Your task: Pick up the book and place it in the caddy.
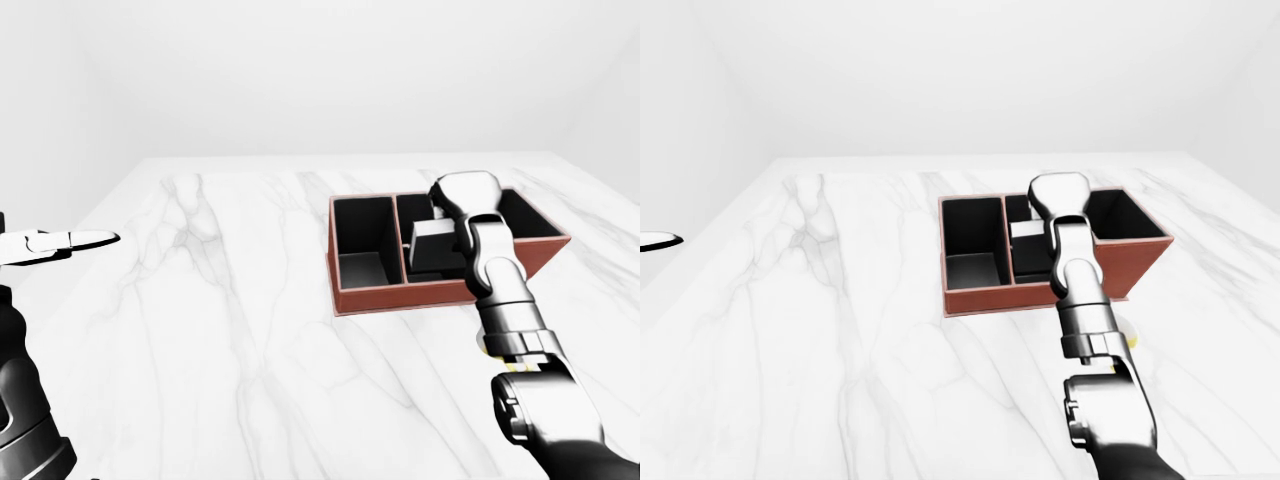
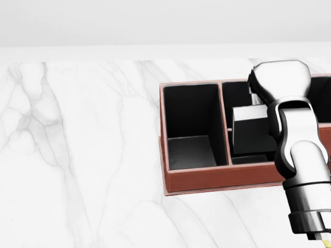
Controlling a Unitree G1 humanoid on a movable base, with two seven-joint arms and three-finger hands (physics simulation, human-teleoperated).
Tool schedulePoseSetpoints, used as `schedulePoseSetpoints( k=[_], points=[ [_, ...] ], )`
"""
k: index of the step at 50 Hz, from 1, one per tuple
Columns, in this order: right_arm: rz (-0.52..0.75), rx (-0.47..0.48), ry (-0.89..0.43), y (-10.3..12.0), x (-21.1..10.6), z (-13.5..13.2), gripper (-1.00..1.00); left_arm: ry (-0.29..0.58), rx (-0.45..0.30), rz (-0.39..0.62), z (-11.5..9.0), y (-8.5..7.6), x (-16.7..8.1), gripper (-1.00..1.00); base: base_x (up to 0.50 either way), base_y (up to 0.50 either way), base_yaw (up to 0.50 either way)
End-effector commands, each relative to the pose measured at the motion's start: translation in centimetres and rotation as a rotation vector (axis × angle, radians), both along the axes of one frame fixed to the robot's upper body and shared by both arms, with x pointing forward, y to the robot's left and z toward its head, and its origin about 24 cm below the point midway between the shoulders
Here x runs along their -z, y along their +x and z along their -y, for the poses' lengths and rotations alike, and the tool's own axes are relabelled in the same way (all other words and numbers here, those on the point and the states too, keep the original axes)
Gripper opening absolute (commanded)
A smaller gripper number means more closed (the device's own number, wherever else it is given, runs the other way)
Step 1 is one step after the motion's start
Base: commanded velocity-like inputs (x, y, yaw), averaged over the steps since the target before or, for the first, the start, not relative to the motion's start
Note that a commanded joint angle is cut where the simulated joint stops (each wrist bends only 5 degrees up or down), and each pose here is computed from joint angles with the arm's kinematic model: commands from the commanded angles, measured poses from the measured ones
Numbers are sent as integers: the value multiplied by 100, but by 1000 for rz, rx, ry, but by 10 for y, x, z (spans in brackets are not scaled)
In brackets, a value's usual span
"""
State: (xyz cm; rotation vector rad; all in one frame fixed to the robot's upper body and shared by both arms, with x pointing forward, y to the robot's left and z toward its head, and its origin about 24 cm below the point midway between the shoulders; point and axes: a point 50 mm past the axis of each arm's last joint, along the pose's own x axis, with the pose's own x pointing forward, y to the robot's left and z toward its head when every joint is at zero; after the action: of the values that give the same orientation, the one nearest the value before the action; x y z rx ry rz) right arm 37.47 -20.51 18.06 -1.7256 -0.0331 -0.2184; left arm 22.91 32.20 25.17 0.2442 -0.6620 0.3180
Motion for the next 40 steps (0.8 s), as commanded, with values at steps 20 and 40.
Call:
schedulePoseSetpoints(
  k=[20, 40],
  points=[
    [21, 17, -59, 6, 4, 4, -100, -4, -2, -6, -1, 1, 1, 100, 0, 0, 0],
    [-9, 11, -54, 12, 24, 3, -100, 3, 1, 12, 0, -2, -2, 100, 0, 0, 0]
  ],
)
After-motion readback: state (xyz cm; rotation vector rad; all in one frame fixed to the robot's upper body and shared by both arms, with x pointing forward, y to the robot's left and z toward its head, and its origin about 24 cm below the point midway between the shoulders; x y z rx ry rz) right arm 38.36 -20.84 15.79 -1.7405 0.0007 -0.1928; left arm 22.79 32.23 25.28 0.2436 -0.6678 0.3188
